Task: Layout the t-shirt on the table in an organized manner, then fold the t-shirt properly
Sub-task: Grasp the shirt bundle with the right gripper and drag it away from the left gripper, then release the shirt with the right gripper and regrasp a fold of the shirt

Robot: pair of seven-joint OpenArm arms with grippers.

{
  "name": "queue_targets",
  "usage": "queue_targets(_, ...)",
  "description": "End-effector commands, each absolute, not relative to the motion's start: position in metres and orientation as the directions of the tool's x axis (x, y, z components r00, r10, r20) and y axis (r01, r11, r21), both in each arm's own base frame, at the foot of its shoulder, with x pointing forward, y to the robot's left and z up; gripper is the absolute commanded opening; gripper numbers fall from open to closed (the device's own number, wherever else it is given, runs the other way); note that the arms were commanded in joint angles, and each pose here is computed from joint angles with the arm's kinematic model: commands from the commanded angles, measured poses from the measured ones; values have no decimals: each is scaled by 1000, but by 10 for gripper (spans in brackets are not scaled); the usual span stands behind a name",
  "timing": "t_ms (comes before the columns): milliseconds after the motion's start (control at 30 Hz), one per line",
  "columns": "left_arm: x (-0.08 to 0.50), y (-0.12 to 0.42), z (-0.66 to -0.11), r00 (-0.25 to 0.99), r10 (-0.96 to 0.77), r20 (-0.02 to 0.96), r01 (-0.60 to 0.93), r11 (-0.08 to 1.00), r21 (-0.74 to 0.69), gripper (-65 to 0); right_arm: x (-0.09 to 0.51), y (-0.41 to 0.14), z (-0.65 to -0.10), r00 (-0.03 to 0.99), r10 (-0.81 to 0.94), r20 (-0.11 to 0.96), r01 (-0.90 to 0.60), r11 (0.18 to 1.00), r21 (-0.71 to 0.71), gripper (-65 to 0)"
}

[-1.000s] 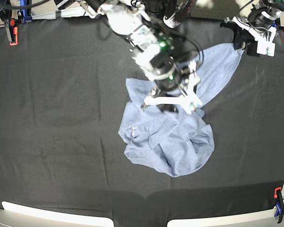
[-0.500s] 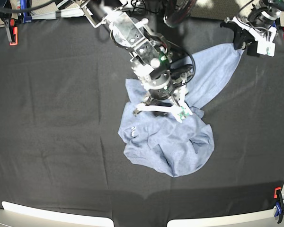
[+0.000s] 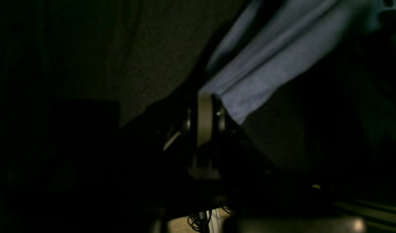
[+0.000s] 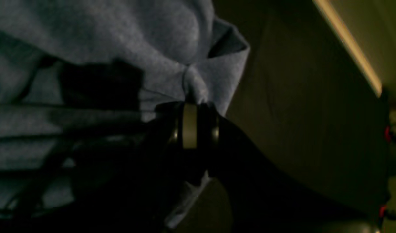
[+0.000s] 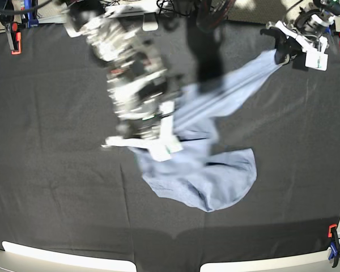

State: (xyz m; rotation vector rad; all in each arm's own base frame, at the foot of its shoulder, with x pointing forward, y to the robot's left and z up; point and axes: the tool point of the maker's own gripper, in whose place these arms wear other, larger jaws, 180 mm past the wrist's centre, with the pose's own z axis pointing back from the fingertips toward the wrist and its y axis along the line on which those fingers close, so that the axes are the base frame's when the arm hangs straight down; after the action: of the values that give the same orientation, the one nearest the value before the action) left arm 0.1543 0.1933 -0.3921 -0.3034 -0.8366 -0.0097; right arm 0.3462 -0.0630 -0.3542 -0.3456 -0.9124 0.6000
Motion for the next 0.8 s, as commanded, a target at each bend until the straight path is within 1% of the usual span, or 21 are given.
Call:
queue_targets(0, 155, 200, -387, 662, 99, 742, 122, 964, -238, -650, 360, -85, -335, 454, 611, 649, -258, 787, -561, -650)
queue_targets(100, 155, 200, -387, 662, 100, 743, 122, 964, -238, -650, 365, -120, -335, 494, 584, 644, -209, 799, -564, -650)
queue_targets(167, 155, 200, -387, 659, 101, 745, 122, 964, -238, -650, 365, -136, -336, 518, 552, 653, -194, 820, -539, -650)
queue_targets(267, 155, 200, -387, 659, 101, 745, 121, 964, -238, -650, 365, -144, -338, 530, 526, 666, -194, 839, -508, -650)
queue_targets(367, 155, 200, -387, 659, 102, 745, 121, 964, -238, -650, 366, -139, -337, 515, 521, 681, -209, 846, -490, -650)
queue_targets(433, 156, 200, -387, 659, 102, 746, 121, 963, -239, -650, 364, -121, -332, 486, 524, 699, -256, 850, -460, -650)
queue_targets(533, 156, 200, -387, 659, 102, 746, 121, 963, -239, -650, 358, -84, -304, 388, 536, 750, -314, 842, -440, -650)
queue_targets(667, 155, 200, -387, 659, 102, 745, 121, 963, -239, -650, 333, -15, -268, 238, 522, 819, -429, 813, -394, -650)
queue_targets(767, 155, 199, -387, 660, 103, 744, 120, 963, -240, -650, 309, 43, -264, 193, 485, 853, -532, 782, -325, -650)
